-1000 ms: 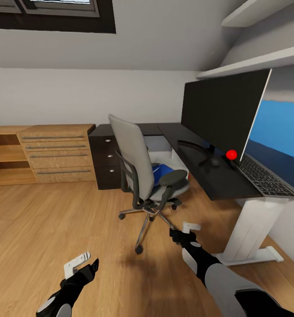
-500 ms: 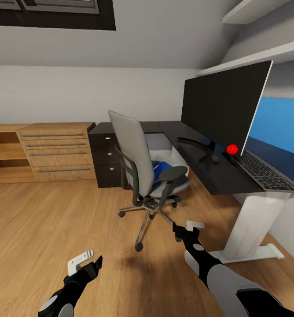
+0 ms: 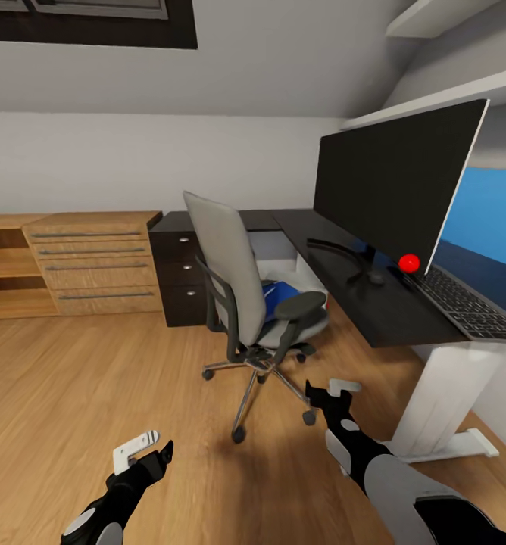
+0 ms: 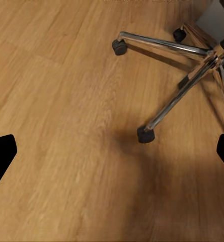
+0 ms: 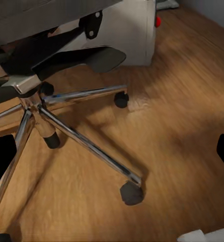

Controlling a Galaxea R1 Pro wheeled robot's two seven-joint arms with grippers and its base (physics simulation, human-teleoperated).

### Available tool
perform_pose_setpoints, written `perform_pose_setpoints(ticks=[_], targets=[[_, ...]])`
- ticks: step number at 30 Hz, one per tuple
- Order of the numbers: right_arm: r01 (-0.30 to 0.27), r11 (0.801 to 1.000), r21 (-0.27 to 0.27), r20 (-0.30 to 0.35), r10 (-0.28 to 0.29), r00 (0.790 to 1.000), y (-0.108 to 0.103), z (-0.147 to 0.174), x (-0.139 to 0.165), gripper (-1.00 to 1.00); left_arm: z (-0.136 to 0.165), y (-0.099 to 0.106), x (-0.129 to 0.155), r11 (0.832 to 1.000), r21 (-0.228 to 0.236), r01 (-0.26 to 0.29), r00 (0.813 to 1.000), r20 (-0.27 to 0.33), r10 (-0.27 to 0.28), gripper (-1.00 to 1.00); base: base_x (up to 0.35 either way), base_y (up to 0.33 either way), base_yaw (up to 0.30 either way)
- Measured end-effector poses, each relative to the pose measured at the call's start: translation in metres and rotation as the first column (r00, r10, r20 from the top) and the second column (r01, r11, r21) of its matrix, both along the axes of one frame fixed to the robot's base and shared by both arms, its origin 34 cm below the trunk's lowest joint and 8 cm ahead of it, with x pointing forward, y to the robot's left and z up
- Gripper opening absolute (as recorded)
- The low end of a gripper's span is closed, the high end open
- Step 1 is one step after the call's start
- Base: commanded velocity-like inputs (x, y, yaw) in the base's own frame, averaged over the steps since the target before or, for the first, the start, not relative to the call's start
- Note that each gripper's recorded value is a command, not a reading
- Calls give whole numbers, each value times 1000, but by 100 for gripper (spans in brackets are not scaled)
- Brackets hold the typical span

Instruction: In the bedroom, organize the workspace by keeping the computer under the desk, ensuring the monitor is on the desk, placing the keyboard on the desk next to the monitor, placing the mouse on the desk next to the keyboard, moving the folder from the swivel chair onto the desk next to the mouse, stacking the notebook on top of the folder with the pen on top of the notebook, and positioning the swivel chair next to the desk.

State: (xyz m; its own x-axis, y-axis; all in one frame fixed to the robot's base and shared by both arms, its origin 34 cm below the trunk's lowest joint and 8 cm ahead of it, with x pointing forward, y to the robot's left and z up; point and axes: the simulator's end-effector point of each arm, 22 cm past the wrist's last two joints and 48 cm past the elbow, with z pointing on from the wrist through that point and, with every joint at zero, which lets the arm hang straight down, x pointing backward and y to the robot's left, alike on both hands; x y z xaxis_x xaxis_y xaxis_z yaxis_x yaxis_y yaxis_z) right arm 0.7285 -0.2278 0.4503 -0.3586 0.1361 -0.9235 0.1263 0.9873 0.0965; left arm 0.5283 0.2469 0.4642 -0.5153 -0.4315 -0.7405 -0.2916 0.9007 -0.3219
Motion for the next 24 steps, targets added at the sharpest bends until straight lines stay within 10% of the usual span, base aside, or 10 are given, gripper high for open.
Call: perform_pose_setpoints(ticks=[24], targets=[[14,1000,2,56,-14,998,-4,11,4,100,-2,1,-1,1000,-2,-2,1000,-4,2,100,213,0,0]])
